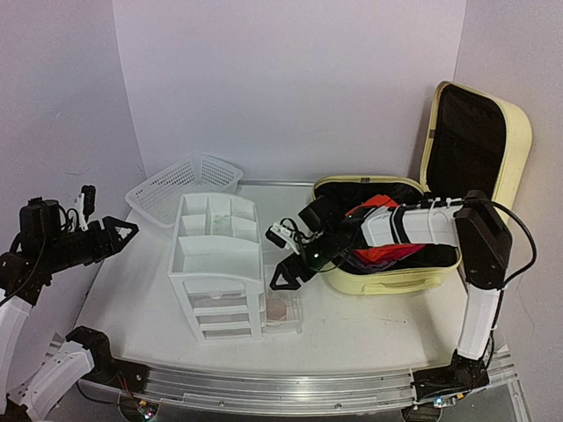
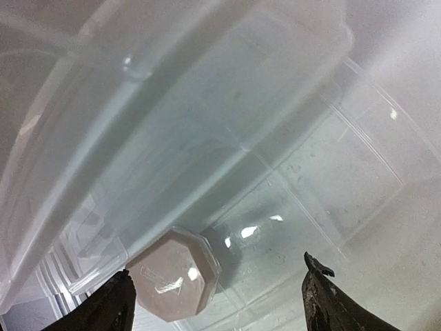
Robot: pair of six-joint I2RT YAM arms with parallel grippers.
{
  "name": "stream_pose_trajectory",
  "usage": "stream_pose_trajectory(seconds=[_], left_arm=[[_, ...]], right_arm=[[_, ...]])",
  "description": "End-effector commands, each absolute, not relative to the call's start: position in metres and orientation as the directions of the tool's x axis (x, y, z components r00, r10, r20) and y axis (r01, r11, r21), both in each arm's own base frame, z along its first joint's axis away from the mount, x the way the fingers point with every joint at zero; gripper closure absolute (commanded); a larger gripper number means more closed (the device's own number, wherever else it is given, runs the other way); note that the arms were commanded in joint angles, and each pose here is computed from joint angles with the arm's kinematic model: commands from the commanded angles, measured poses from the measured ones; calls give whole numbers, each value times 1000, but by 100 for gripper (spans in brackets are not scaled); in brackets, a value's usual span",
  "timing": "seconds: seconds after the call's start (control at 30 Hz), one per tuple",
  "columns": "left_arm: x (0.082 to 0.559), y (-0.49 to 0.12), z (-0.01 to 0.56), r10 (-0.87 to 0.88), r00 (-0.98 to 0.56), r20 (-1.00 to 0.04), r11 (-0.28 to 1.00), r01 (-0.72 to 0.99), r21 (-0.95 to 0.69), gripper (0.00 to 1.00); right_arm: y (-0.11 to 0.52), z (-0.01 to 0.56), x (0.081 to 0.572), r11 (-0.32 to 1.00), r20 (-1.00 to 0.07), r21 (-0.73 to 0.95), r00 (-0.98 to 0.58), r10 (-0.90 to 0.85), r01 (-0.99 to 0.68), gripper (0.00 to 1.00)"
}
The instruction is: Open, take out, and arrange the luggage
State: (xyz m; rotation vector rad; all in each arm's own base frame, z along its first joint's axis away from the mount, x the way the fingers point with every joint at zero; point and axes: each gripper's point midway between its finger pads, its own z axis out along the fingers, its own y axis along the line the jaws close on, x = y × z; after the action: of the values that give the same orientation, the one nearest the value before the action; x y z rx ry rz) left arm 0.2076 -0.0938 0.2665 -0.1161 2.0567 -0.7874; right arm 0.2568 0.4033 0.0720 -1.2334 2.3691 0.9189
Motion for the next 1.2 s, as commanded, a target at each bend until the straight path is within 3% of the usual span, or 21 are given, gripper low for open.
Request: stream_pose_trajectory(seconds=[0.0, 0.2, 0.27, 0.37, 0.5, 0.6, 0.63, 0.97, 1.17], left_arm=[[218, -90, 253, -375, -605, -702, 804, 164, -571, 28], [233, -86, 200, -412, -706, -576, 810, 5, -586, 32], [237, -83, 183, -449, -715, -536, 802, -57, -595, 32], [242, -86, 157, -506, -728, -462, 764, -129, -633, 32], [248, -104, 123, -500, -797, -338, 712, -156, -684, 43], [249, -117, 105, -475, -839, -267, 680, -157, -716, 54], [249, -122, 103, -465, -848, -255, 671, -150, -726, 57], [244, -165, 94, -320, -910, -265, 722, -54, -690, 65], [246, -179, 103, -292, -909, -297, 732, -13, -681, 69]], right_arm=[[378, 123, 264, 570, -556, 360, -661, -505, -738, 19], [336, 126, 254, 745, -478, 382, -807, -347, -547, 20], [320, 116, 255, 812, -443, 356, -849, -289, -462, 31], [306, 105, 257, 862, -415, 310, -873, -256, -400, 36], [324, 104, 260, 852, -423, 312, -864, -273, -421, 52], [329, 90, 267, 866, -404, 279, -869, -286, -415, 76], [329, 86, 270, 869, -397, 265, -869, -296, -417, 80], [353, 62, 281, 861, -357, 278, -878, -320, -426, 83], [394, 63, 278, 792, -356, 455, -898, -257, -407, 83]])
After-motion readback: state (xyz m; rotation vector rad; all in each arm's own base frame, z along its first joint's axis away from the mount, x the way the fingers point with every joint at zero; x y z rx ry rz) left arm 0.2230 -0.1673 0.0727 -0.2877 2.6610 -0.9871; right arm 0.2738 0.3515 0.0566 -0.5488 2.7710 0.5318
